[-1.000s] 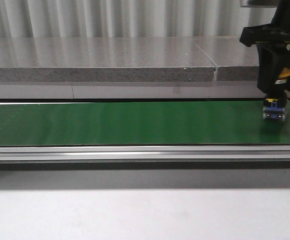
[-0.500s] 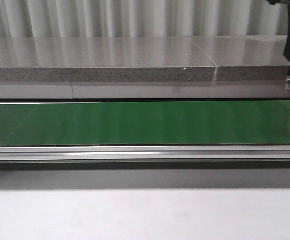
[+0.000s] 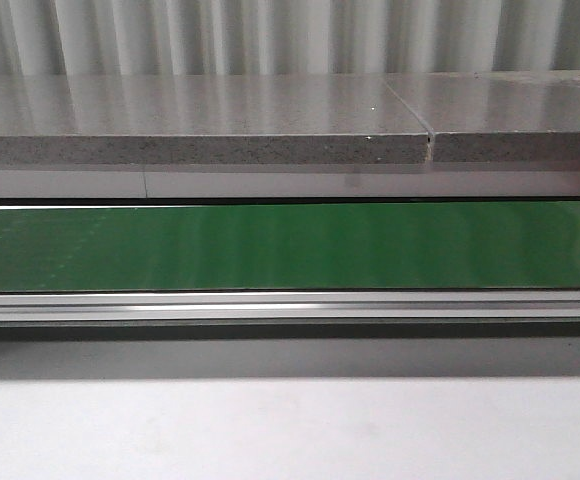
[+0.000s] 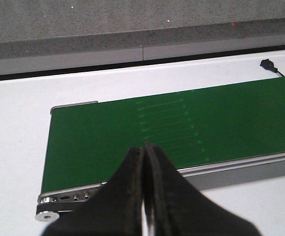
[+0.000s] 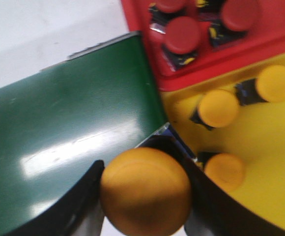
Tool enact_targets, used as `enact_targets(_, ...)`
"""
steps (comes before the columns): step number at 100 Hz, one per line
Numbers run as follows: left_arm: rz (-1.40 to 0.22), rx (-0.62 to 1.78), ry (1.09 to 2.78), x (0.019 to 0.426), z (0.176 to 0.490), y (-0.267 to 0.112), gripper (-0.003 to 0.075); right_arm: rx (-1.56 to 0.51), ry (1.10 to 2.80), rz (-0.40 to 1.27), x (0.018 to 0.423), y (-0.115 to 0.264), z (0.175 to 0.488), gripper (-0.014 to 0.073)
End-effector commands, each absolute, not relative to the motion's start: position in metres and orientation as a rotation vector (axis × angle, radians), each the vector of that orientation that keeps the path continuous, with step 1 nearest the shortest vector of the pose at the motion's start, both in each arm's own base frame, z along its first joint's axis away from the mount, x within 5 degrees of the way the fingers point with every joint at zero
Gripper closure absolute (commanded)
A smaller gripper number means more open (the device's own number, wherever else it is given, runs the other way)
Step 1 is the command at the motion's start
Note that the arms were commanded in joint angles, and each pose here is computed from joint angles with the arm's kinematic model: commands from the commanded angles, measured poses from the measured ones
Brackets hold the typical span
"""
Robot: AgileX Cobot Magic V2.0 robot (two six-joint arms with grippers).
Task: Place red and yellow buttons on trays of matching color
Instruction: 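Carry the yellow button into the yellow tray and open the right gripper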
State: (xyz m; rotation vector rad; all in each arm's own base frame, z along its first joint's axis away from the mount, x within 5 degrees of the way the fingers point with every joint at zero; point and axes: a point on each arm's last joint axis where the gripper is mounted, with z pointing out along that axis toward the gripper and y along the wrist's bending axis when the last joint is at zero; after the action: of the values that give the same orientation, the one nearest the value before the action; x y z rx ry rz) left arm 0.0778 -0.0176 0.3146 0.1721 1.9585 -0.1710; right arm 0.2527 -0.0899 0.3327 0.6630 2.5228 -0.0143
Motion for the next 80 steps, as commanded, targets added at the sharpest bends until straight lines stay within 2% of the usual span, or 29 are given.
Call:
enact_targets(1,-0.179,0.160,1.861,0.080,0.329,-0.018,0.0740,0.728,2.418,-0.076,0.240,-0.108,0.349,0.0349)
enact_targets(43,-0.179,0.160,1.861,0.080,0.329,-0.018,0.0740,1.035,2.322,-0.184,0.206,-0.167,0.344,0.0349)
enact_targets(80,-0.179,0.160,1.861,0.080,0.329,-0.018,0.0740,1.082,2.366,-0.172,0.220,-0.184,0.292,0.0349)
